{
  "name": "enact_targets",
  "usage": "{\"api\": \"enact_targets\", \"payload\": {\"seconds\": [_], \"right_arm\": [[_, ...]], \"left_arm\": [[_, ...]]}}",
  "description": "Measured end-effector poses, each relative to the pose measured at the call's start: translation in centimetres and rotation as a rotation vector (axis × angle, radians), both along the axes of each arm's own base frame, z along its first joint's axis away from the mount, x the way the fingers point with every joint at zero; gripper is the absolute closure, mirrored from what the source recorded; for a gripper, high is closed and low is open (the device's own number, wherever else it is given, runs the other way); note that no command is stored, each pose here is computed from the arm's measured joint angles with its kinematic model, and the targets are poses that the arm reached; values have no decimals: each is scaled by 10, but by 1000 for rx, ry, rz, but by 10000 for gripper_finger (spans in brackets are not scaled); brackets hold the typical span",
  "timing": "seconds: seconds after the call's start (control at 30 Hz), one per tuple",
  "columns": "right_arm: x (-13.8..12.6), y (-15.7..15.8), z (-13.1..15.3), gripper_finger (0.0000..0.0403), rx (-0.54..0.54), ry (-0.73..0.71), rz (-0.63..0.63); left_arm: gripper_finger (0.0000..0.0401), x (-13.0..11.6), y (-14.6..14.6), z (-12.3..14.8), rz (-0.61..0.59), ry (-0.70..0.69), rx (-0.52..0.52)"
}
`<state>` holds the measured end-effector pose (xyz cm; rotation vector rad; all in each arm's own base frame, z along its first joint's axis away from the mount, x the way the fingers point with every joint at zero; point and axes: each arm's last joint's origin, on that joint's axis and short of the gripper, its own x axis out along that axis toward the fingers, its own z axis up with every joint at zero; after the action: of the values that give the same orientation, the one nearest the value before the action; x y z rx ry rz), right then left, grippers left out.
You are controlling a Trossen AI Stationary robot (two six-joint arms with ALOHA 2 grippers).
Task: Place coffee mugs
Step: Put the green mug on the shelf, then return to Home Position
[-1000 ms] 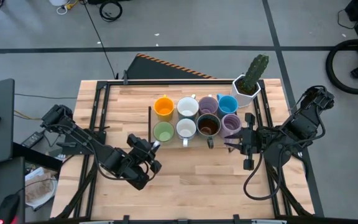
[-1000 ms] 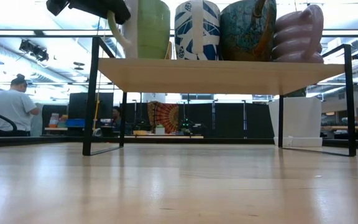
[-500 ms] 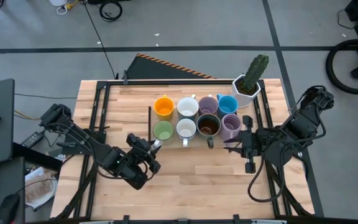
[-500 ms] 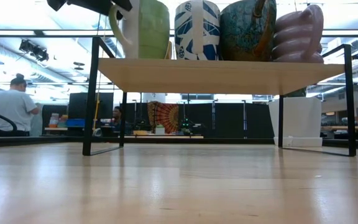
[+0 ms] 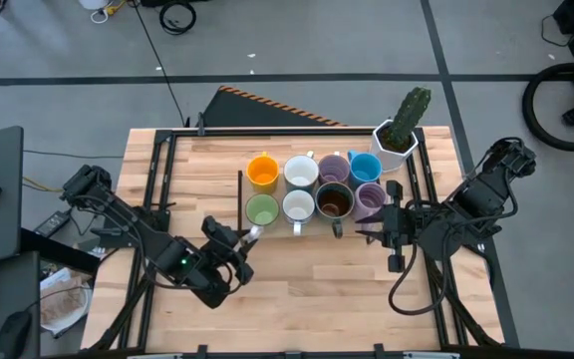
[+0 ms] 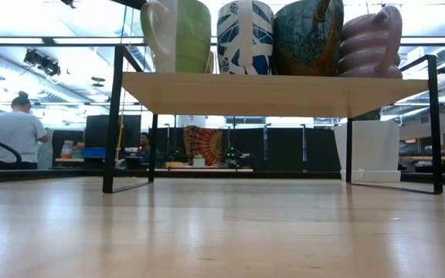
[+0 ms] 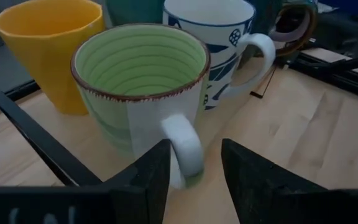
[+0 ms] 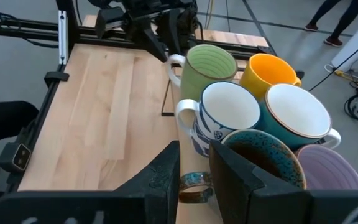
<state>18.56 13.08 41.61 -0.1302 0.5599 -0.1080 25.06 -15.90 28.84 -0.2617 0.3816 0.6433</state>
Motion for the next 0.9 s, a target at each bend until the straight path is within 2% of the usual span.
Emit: {"api": "enact_targets", "payload": {"seconds": [0.3, 0.57, 0.8, 0.9], "right_arm": [[0, 0, 0, 312, 0, 12, 23], [0, 1, 0, 312, 3, 20, 41], [0, 1, 0, 312, -5, 20, 45], [1, 0, 0, 312, 4, 18, 36]], "left_arm": [[250, 9, -6, 7, -77, -23, 55], [250, 16, -2, 9, -85, -22, 81], [250, 23, -8, 17, -240, -11, 120], [250, 29, -3, 17, -296, 12, 102]]}}
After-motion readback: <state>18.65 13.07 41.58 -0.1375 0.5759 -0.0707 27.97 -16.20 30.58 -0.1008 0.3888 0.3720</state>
